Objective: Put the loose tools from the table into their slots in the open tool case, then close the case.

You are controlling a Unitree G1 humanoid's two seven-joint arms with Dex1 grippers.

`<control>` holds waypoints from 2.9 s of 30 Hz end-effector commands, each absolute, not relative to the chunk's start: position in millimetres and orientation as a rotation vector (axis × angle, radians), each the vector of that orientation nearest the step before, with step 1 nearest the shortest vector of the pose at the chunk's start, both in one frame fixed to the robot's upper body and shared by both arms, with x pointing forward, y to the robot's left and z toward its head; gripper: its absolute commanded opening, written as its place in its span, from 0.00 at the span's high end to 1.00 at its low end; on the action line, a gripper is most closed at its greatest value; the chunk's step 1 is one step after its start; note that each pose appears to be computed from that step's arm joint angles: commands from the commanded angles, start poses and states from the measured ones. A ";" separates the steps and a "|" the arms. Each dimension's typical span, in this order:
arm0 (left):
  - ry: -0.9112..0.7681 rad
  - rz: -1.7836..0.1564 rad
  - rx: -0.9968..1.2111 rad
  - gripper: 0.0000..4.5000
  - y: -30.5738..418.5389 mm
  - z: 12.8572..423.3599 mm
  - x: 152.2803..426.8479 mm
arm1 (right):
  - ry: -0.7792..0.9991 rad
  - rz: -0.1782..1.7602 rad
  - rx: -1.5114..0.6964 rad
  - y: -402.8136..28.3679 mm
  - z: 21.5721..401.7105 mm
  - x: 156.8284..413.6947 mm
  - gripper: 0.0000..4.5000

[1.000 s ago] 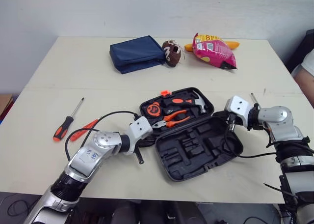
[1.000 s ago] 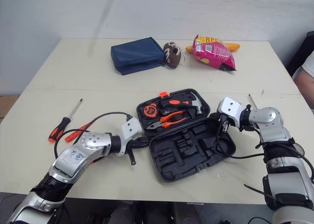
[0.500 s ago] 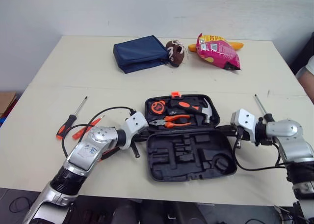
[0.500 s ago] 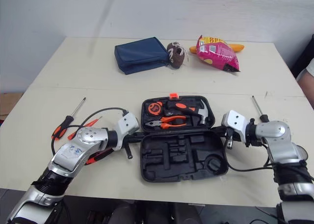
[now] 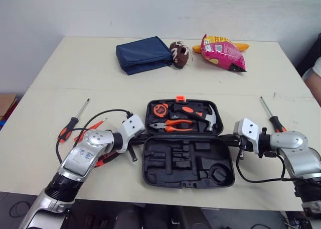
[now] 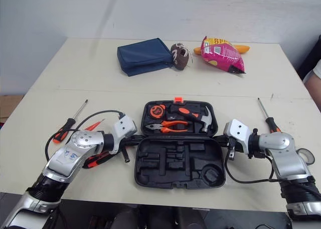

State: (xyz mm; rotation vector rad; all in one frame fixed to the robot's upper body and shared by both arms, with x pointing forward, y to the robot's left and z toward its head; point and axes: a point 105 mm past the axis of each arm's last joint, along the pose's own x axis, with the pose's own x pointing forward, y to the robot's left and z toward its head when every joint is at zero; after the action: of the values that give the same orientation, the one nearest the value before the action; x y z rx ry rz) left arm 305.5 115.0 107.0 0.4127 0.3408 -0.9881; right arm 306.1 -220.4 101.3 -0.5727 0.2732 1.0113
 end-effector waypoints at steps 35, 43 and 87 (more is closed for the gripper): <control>0.266 -0.043 0.433 0.01 479.1 170.1 194.0 | 0.139 0.152 -0.662 -455.9 170.5 217.9 0.00; 0.324 -0.149 0.280 0.01 431.7 173.2 230.2 | -0.181 0.547 -0.496 -345.6 196.0 275.2 0.00; 0.583 -0.244 0.094 0.82 352.8 171.3 316.0 | -0.430 1.139 -0.340 -187.2 195.2 252.1 0.00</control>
State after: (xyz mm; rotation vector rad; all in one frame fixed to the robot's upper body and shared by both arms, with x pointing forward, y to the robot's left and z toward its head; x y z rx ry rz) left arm 310.1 349.9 132.5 0.0313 0.7323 -0.2325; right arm 255.7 -181.8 185.8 -0.2968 -0.3921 1.1535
